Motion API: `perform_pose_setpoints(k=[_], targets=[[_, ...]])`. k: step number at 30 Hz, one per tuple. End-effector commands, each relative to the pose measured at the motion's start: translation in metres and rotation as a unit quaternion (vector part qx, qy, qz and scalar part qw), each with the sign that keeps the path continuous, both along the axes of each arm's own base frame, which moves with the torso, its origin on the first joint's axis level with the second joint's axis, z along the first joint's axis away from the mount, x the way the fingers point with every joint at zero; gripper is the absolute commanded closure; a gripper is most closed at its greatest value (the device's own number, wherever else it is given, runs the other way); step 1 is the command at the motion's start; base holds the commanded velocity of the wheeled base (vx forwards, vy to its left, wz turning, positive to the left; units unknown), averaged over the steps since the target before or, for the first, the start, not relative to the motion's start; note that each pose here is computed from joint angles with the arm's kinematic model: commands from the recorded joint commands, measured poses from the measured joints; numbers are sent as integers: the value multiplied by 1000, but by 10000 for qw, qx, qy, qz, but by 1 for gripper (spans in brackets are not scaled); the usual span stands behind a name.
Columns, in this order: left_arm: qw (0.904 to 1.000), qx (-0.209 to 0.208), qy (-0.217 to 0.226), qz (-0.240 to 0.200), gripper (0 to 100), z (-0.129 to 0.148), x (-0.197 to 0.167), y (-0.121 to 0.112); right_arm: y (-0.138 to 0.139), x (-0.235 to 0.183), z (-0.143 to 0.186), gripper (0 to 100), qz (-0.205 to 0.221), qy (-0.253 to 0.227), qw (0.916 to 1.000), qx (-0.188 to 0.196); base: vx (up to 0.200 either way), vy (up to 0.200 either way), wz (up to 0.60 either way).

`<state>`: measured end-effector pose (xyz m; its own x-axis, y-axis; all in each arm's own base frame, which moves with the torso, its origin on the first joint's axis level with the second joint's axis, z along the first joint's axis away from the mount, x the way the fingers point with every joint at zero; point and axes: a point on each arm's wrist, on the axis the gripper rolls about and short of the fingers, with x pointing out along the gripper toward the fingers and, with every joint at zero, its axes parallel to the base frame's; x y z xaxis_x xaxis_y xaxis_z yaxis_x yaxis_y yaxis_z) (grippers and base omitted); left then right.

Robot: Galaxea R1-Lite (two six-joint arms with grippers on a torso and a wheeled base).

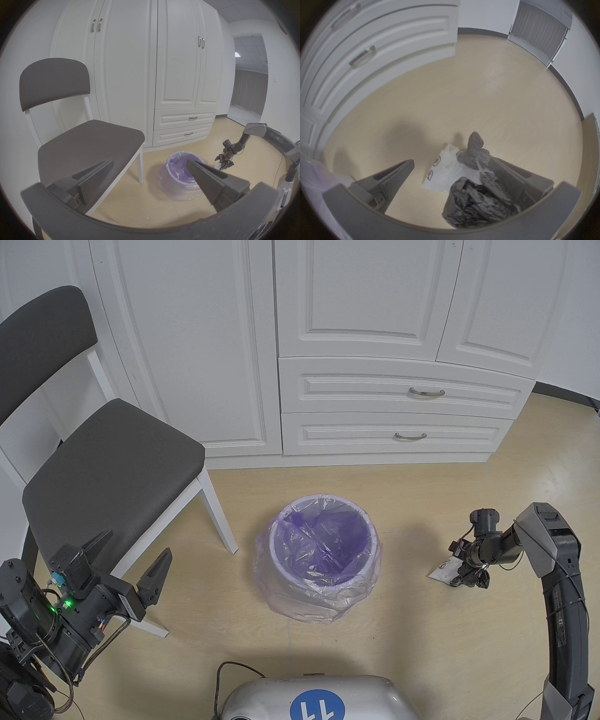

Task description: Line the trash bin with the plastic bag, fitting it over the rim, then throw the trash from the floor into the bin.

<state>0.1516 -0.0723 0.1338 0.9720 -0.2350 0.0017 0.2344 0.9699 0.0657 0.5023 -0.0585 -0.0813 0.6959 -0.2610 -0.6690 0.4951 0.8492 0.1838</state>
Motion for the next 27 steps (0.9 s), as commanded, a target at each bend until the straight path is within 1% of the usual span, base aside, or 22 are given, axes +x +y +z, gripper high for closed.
perform_pose_setpoints(k=[1,3,9,14,15,16,17,18,21,27], targets=[[9999,55,110,-10,0,-5,-1,1,9,8,-29,0,-73,315,9995,-54,0,0,0],[9999,62,124,-3,0,-5,-1,1,13,9,-30,0,-38,334,9994,-44,0,0,0],[9999,69,138,-3,0,-6,0,1,15,11,-32,0,-17,374,9993,-46,0,0,0],[9998,87,156,-3,0,-7,0,1,14,16,-42,0,-65,739,9972,-10,0,0,0],[9998,91,163,-3,0,-7,0,1,13,13,-49,0,-79,927,9956,-51,0,0,0],[9998,87,156,-3,0,-7,0,1,12,12,-51,0,-97,981,9951,-58,0,0,0],[9998,87,156,-3,0,-7,0,1,11,7,-61,0,-153,1195,9926,-149,0,0,0],[9998,87,156,-3,0,-7,0,1,11,6,-65,0,-157,1245,9918,-232,0,0,0],[9998,91,163,-3,0,-7,0,0,10,8,-67,0,-34,1163,9927,-332,0,0,0],[9997,122,224,5,0,-9,2,0,8,9,-67,0,-52,1110,9932,-334,0,0,0]])
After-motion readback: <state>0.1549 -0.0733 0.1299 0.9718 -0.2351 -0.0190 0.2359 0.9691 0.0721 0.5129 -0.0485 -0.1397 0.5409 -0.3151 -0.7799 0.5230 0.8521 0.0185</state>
